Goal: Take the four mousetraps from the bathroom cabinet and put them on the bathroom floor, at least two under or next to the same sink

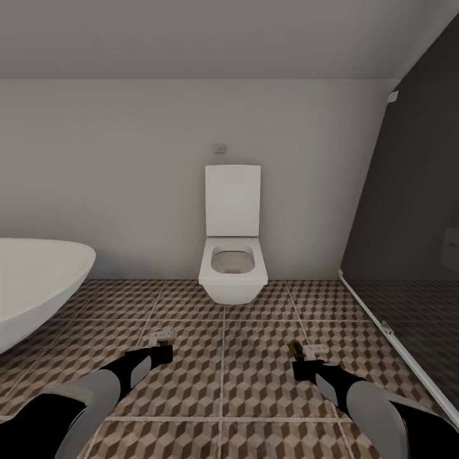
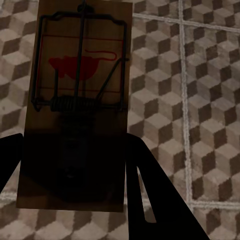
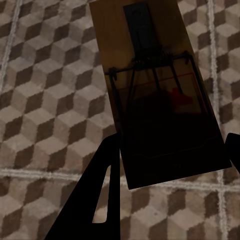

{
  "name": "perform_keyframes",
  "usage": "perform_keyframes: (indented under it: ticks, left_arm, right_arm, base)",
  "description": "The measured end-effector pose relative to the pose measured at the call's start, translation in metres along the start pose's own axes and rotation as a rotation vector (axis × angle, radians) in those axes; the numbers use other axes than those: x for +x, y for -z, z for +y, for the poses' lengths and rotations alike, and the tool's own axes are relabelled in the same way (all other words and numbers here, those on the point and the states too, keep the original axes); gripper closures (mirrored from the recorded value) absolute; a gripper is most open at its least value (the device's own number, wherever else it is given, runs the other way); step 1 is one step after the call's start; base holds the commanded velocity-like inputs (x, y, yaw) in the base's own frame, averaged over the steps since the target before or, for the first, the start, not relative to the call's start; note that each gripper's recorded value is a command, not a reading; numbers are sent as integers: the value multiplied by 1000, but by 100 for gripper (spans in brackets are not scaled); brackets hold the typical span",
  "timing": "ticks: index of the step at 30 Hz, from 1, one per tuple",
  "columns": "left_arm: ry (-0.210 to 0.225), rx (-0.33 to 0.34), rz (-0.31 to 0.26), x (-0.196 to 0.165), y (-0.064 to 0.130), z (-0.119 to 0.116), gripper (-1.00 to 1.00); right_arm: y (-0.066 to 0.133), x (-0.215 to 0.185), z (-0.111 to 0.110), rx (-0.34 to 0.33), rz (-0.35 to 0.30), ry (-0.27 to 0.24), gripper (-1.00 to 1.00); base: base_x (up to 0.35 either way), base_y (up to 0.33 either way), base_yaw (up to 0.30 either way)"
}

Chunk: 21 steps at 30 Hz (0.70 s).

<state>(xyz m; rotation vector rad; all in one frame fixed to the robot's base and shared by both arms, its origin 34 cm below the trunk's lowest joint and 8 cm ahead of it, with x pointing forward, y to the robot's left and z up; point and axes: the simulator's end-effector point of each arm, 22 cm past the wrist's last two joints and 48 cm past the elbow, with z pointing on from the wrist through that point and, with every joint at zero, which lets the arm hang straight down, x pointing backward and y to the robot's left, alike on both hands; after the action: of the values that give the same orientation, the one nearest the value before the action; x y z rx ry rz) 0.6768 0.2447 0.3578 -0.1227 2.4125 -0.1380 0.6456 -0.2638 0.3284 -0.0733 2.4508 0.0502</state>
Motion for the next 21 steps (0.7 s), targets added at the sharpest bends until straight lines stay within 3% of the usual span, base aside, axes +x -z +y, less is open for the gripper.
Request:
perform_keyframes:
  ticks: [21]
  left_arm:
    - [0, -1, 16, 8, -6, 0, 100]
  right_arm:
    - [-5, 9, -2, 2, 19, -6, 100]
  base:
    - [0, 0, 0]
